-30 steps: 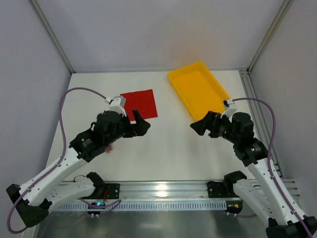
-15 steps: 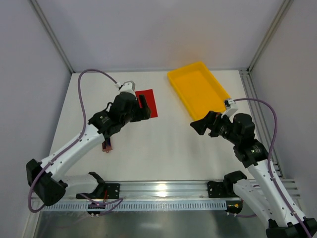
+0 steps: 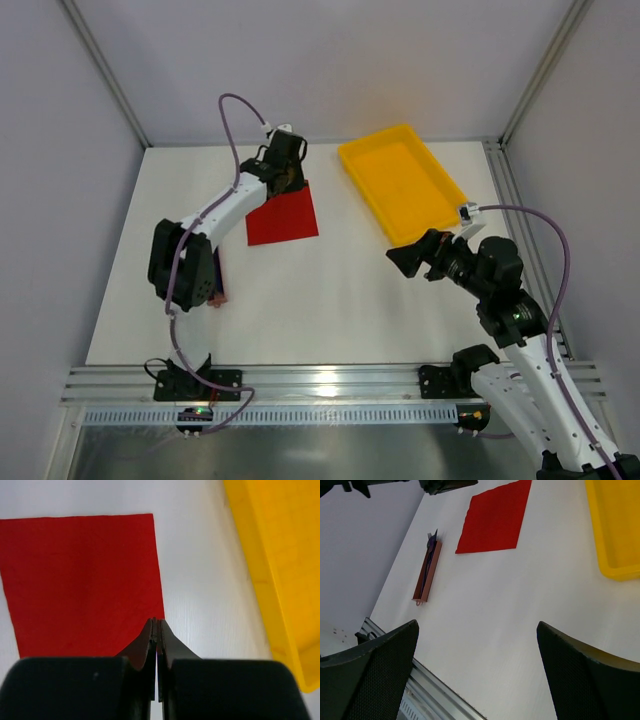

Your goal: Place the utensils on the paper napkin and roll it up

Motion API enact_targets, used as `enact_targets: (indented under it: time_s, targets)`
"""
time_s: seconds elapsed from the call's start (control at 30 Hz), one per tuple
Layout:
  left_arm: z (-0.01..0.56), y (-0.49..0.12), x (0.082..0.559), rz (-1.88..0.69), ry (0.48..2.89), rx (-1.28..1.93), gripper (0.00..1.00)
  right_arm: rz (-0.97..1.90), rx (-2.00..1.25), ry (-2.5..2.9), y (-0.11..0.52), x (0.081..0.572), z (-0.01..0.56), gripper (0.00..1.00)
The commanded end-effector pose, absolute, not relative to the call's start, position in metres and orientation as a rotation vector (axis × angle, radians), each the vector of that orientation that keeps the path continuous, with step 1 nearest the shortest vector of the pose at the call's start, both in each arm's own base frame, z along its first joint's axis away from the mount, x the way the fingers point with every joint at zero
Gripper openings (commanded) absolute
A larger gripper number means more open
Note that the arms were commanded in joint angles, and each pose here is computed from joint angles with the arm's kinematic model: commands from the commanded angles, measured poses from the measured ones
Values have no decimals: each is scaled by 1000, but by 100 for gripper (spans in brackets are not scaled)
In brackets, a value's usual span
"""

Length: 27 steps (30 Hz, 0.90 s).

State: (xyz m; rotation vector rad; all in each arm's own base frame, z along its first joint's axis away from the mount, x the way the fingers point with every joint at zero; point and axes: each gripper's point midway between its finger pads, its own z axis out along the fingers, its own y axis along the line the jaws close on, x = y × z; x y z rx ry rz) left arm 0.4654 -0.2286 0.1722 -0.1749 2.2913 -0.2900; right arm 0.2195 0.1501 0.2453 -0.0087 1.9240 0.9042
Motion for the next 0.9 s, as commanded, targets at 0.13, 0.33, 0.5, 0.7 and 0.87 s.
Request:
enact_targets:
  time_s: [0.13,0.33,0.5,0.7,0.87]
  targets:
    - [99,-249,485,-237,2430,-99,0,939,-32,1899,154,217,250,100]
    - [65,-256,473,-269,2504,-76,0,927,-36,1892,152,214,249,100]
    - [48,-253,457,-275,2524,-65,1,936,-25,1913,154,216,246,100]
    - [29,-256,431,-311,2573,-13,0,944,-16,1908,154,215,247,100]
    - [24,-262,401,-311,2593,56,1,943,-9,1906,153,213,248,100]
